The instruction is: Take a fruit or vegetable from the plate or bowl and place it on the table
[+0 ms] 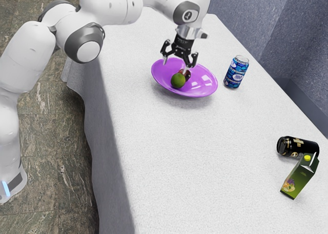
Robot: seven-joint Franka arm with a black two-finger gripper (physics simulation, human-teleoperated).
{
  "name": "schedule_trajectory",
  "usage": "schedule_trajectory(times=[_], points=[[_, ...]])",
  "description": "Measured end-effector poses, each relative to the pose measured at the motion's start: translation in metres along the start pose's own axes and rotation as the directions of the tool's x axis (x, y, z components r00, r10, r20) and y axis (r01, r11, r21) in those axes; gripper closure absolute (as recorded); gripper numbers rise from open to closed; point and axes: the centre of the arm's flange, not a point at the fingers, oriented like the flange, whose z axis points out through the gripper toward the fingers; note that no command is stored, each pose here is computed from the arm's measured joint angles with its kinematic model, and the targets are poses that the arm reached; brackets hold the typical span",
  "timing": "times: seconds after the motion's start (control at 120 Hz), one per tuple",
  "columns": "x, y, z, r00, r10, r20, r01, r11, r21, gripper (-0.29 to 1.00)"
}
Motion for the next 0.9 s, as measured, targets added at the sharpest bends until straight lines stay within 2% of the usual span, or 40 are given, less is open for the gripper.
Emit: schedule_trajectory(times=[0.2, 0.9], points=[[-0.008, 0.018, 0.007, 1.0, 0.025, -0.01, -0.025, 1.0, -0.003, 0.0], [0.005, 0.026, 0.034, 0.999, 0.02, -0.04, -0.02, 1.0, 0.002, 0.0]])
